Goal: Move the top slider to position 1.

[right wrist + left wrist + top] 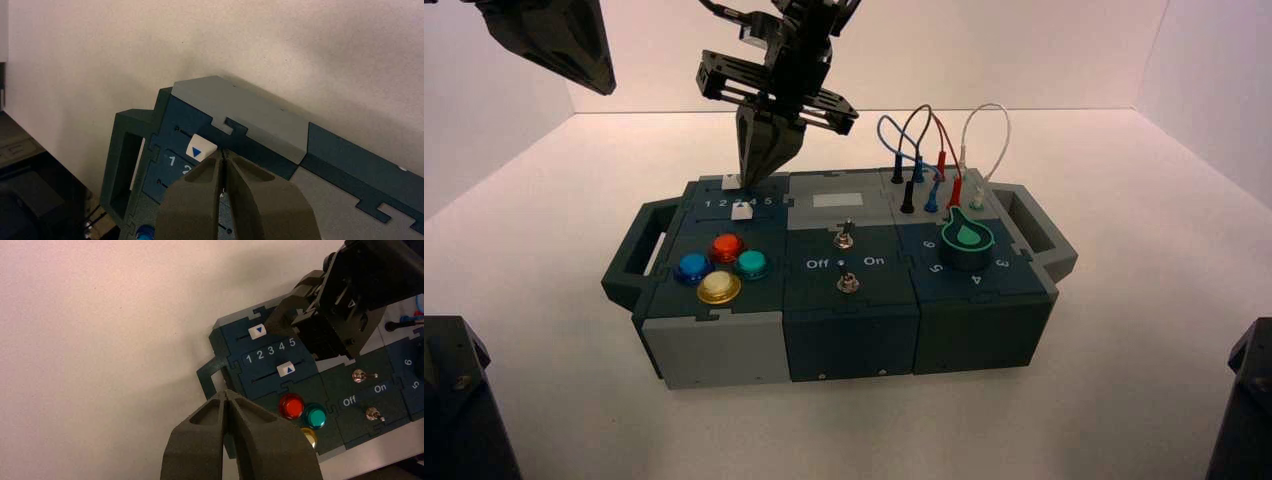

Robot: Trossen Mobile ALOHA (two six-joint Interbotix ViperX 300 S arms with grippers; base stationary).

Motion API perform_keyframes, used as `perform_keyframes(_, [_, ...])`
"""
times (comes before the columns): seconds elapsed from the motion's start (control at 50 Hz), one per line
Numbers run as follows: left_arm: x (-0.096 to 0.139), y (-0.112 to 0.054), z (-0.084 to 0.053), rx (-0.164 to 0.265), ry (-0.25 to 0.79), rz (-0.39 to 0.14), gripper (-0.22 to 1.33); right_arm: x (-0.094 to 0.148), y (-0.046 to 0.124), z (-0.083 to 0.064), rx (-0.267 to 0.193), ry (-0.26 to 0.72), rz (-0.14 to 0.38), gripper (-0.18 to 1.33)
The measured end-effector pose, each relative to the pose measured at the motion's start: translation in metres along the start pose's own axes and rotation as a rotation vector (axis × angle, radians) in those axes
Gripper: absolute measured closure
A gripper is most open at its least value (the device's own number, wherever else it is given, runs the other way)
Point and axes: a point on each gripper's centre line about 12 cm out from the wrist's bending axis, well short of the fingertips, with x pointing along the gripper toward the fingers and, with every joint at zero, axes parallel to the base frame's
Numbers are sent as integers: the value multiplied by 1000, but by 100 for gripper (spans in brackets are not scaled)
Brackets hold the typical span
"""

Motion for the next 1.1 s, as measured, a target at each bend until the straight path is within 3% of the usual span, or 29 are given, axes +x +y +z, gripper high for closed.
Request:
perform_keyframes(0.72, [0,0,0,4,3,1,128,9,16,6,-6,13,32,130])
perform_keyframes(1.1, [4,0,-1,1,20,2,128,9,15,7,-3,25,32,130])
